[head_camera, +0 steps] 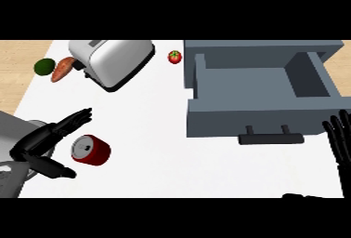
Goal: Pick up the can, place it into the drawer and close the drawer
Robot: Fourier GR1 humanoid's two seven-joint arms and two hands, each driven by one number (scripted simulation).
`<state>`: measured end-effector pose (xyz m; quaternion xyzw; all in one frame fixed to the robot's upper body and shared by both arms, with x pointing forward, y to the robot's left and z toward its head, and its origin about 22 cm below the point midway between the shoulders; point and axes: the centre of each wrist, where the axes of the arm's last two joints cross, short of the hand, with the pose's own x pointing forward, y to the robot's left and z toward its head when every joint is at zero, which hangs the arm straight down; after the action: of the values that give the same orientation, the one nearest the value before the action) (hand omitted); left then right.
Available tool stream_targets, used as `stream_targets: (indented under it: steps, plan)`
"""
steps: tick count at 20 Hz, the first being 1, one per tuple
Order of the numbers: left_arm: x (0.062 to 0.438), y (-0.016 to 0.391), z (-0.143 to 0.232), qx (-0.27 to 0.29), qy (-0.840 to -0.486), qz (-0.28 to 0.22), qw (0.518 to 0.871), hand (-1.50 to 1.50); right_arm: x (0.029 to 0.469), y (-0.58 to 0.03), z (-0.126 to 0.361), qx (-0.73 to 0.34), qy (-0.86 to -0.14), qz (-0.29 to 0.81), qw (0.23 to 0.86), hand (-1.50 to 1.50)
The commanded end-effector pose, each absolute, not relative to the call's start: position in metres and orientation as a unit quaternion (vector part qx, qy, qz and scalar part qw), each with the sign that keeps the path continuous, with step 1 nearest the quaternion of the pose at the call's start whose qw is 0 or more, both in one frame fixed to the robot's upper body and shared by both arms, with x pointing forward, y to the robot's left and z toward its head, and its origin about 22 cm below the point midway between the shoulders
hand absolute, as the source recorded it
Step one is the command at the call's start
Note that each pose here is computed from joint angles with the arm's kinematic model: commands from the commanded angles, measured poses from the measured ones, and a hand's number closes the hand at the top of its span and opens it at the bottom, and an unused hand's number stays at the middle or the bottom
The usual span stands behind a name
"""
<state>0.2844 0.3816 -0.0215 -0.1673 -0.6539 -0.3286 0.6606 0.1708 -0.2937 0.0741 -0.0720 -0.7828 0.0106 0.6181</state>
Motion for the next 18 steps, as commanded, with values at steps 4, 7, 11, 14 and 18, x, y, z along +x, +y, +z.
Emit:
stream_targets:
  steps: [4, 7, 11, 14, 18]
  plan:
    - [0.274, 0.387, -0.048, -0.250, -0.658, -0.319, 0.635, -1.50, 0.165, -0.292, 0.083, -0.065, -0.788, 0.019, 0.612, -1.50]
    - [0.294, 0.385, -0.046, -0.240, -0.653, -0.319, 0.644, -1.50, 0.169, -0.281, 0.079, -0.077, -0.785, 0.013, 0.614, -1.50]
    - [0.291, 0.395, -0.053, -0.233, -0.645, -0.306, 0.660, -1.50, 0.164, -0.298, 0.074, -0.069, -0.785, 0.007, 0.616, -1.50]
    - [0.276, 0.388, -0.068, -0.247, -0.646, -0.314, 0.651, -1.50, 0.161, -0.283, 0.082, -0.073, -0.784, 0.010, 0.616, -1.50]
    - [0.292, 0.384, -0.066, -0.244, -0.654, -0.307, 0.647, -1.50, 0.165, -0.287, 0.092, -0.064, -0.787, 0.011, 0.613, -1.50]
